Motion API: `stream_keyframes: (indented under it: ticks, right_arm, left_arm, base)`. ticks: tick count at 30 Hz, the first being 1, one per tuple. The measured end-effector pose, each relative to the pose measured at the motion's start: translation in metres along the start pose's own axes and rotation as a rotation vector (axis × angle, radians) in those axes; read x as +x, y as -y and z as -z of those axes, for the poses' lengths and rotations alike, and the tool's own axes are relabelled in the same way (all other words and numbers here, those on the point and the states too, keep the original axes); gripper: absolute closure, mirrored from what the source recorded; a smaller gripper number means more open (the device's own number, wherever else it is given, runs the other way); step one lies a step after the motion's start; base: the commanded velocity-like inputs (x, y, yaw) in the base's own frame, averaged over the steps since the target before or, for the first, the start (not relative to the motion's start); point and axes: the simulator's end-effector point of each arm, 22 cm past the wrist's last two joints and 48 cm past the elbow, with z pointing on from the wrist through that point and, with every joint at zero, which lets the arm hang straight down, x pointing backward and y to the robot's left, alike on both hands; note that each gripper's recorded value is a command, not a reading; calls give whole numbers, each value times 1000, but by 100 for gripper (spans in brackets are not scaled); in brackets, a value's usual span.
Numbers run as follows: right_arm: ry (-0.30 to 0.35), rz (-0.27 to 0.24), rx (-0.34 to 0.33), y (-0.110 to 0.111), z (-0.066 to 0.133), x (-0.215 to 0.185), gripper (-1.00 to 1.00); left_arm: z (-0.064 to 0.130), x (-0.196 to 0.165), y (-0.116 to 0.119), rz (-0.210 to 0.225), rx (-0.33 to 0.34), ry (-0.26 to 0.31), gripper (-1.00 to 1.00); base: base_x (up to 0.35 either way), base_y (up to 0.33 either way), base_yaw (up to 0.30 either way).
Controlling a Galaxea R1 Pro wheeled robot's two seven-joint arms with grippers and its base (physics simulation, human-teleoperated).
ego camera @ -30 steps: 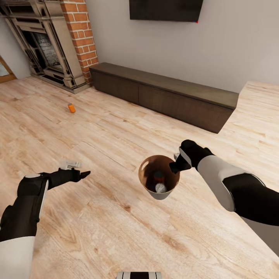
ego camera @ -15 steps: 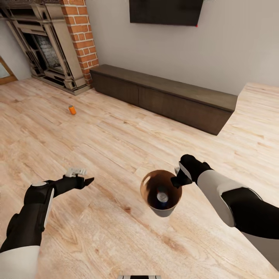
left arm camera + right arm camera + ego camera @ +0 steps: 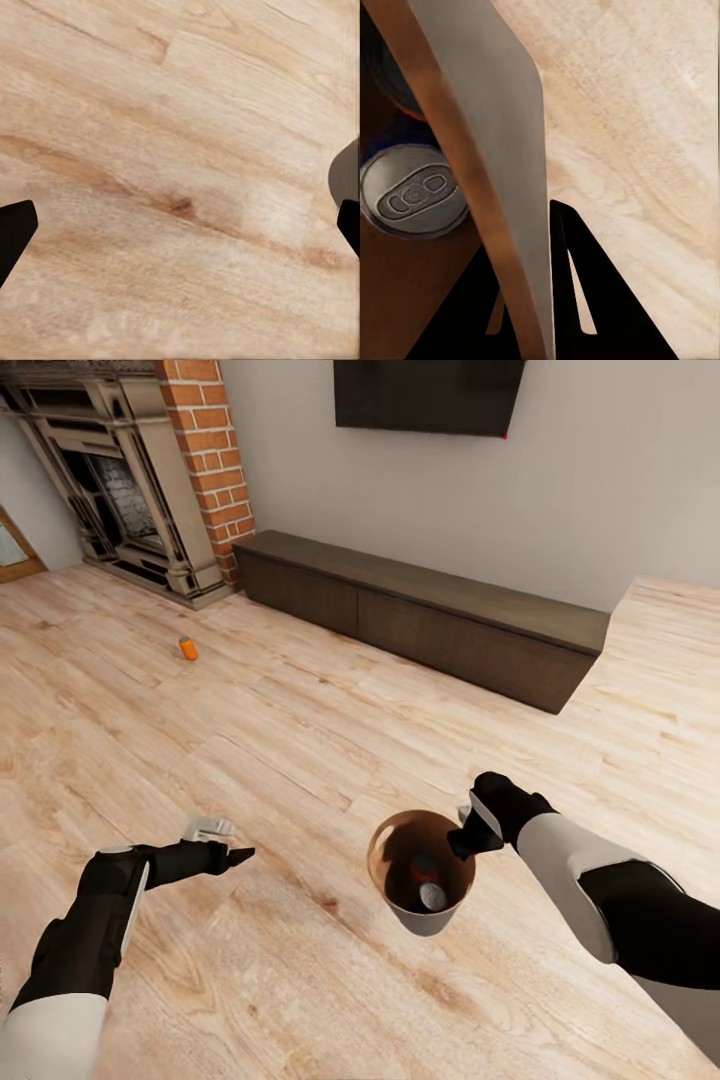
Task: Put the three can of soda from the living room inside the tash can in the kitchen.
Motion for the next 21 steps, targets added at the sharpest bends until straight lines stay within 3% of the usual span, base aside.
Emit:
stream_keyframes:
  ticks: [7,11,14,16,18,21]
  right_arm:
    - [12,4,29,14,-5,4,100]
    - [10,-23,-1,14,-10,10,100]
    - [-3,-26,18,25,-15,19,100]
    - [16,-36,19,32,-20,20,100]
    - [63,-80,-31,36,-31,24,100]
    - [104,-99,-51,39,-28,18,100]
  left_arm:
    - [4,-11,2,-15,-3,31,-100]
    - [11,-27,5,-39,-12,68,-100]
    - [19,-41,7,-61,-22,100,-100]
    - [25,-50,8,-76,-28,123,-100]
    - [30,-58,10,-86,-32,142,-100]
    - [33,-62,12,-90,-34,150,-100]
  base:
    - [0,0,0]
    - [0,0,0]
    - [0,0,0]
    - [0,0,0]
    - [0,0,-10]
    - [0,0,-56]
